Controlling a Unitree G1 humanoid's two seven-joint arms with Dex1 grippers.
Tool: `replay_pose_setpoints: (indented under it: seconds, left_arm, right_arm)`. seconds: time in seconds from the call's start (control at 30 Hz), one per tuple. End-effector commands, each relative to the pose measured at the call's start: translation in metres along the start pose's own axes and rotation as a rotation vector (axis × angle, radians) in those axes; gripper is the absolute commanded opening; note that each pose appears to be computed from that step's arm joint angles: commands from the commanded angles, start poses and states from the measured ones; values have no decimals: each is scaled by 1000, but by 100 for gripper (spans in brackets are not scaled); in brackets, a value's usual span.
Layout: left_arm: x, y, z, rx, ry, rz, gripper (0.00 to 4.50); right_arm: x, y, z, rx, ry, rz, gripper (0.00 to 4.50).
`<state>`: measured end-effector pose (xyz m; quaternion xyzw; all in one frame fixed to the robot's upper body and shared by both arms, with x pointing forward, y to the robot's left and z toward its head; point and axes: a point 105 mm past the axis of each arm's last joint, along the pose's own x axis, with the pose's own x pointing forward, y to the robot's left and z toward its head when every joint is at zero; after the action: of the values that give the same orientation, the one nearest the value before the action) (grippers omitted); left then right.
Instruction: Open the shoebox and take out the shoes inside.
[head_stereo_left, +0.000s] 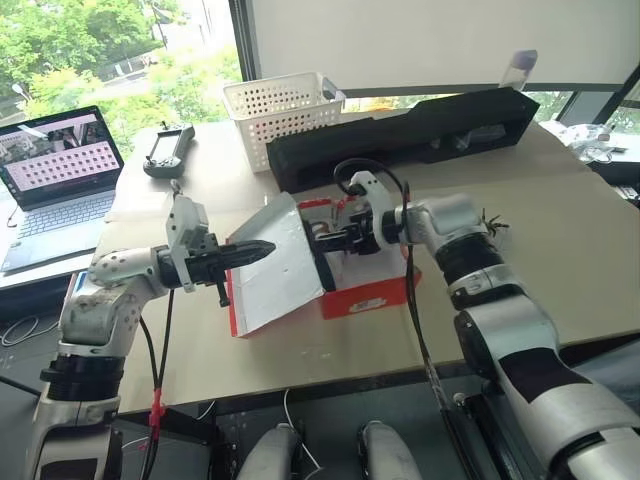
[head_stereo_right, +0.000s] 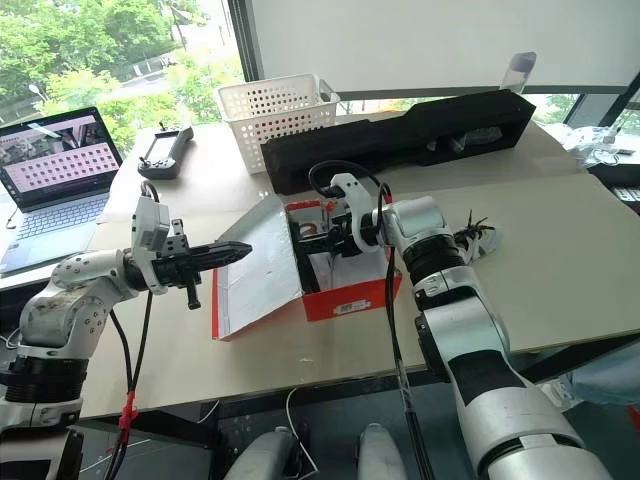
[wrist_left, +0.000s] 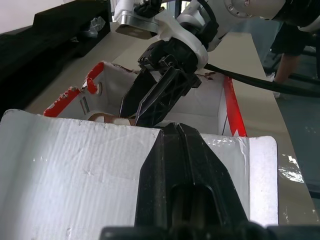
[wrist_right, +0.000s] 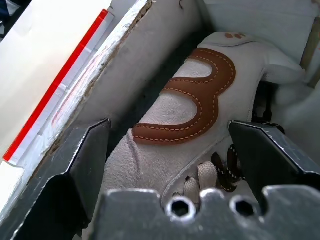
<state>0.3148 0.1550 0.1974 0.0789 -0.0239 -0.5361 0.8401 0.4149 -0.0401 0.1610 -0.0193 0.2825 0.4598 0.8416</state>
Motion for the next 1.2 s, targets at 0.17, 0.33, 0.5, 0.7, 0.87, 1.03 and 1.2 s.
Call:
replay_pose_setpoints:
  seconds: [0.17,0.33,0.5,0.7,0.87,1.03,1.2]
  left_arm:
    - [-1,-1,9,30,-26,1,0]
    - [-1,-1,10,31,-26,2,0]
    - [-1,0,10,33,-25,3,0]
    - [-1,2,10,36,-20,7,0]
    - [-1,2,10,36,-19,7,0]
    - [-1,2,9,36,-17,7,0]
    - [-1,2,9,35,-13,6,0]
  right_arm:
    - [16,-10,-27,-41,93,-79,447]
    - [15,-20,-37,-69,127,-124,447]
    - [13,-27,-48,-80,159,-144,349]
    - [14,-26,-56,-57,177,-126,152]
    - [14,-26,-57,-55,176,-122,3]
    - [9,-27,-46,-44,131,-126,3]
    - [-2,-26,-24,-53,58,-130,3]
